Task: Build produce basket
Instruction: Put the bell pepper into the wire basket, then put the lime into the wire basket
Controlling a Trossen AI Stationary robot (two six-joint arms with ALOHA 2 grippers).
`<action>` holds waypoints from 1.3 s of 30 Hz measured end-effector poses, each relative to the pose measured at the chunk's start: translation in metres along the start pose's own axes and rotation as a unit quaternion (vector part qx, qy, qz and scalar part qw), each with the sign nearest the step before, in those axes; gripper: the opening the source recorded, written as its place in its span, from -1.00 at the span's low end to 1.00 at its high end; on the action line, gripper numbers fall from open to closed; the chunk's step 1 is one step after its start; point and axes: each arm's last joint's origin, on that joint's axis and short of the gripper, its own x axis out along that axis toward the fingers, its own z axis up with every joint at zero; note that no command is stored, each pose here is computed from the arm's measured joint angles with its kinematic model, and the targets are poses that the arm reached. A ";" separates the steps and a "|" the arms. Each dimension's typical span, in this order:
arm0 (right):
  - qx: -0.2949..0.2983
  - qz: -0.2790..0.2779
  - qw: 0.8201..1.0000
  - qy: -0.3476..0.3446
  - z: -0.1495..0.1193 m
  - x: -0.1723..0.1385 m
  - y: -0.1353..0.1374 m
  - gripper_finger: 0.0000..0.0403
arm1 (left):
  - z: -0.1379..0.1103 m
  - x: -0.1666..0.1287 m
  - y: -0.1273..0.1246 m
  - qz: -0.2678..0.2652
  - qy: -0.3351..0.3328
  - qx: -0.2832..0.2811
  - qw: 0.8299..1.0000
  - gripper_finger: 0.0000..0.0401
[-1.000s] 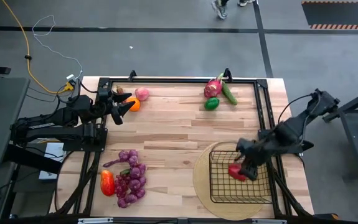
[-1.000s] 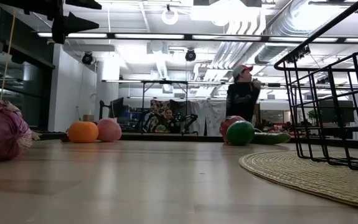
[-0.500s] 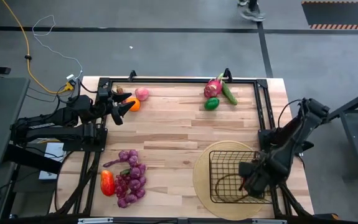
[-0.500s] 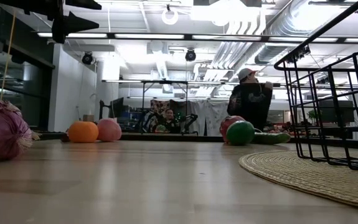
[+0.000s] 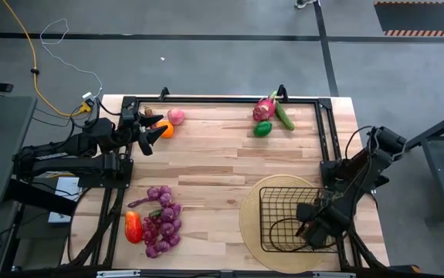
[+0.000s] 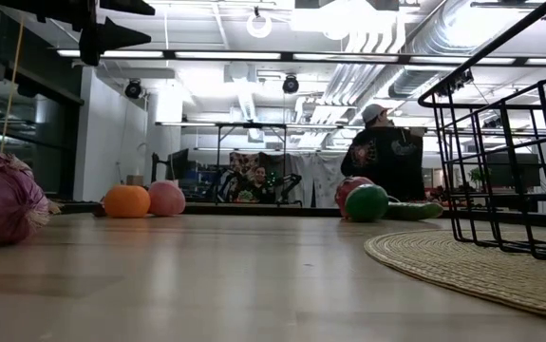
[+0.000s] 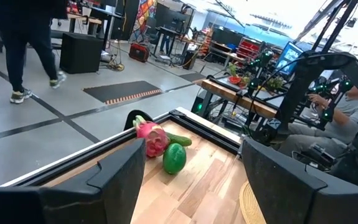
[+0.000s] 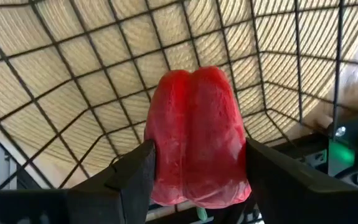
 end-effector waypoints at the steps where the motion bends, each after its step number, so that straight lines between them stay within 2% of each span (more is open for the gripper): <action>1: -0.006 0.000 1.000 0.001 0.001 0.000 -0.001 0.10 | 0.000 0.000 0.000 0.000 0.000 0.000 1.000 0.28; 9: -0.041 -0.008 0.999 0.034 0.010 -0.001 -0.010 0.33 | 0.000 0.000 0.000 -0.001 0.000 0.000 1.000 0.28; 16: -0.090 0.009 0.996 0.027 0.009 -0.012 -0.012 0.37 | 0.000 0.000 0.000 -0.001 0.000 0.000 1.000 0.28; 21: -0.074 0.054 0.996 0.012 0.003 -0.034 -0.021 0.37 | 0.000 0.000 0.000 -0.001 0.000 0.000 1.000 0.28; 25: -0.040 0.144 0.989 -0.005 0.002 -0.065 -0.033 0.37 | 0.000 0.000 0.000 -0.001 0.000 0.000 1.000 0.28; 28: 0.003 0.207 0.976 -0.064 0.008 -0.093 -0.048 0.37 | 0.000 0.000 0.000 -0.001 0.000 0.000 1.000 0.28; 30: 0.041 0.223 0.964 -0.138 0.016 -0.111 -0.063 0.37 | 0.000 0.000 0.000 -0.001 0.000 0.000 1.000 0.28; 35: 0.155 0.187 0.912 -0.332 0.033 -0.144 -0.107 0.37 | 0.000 0.000 0.000 -0.001 0.000 0.000 1.000 0.28; 39: 0.188 0.147 0.877 -0.416 0.034 -0.154 -0.134 0.37 | 0.000 0.000 0.000 -0.001 0.000 0.000 1.000 0.28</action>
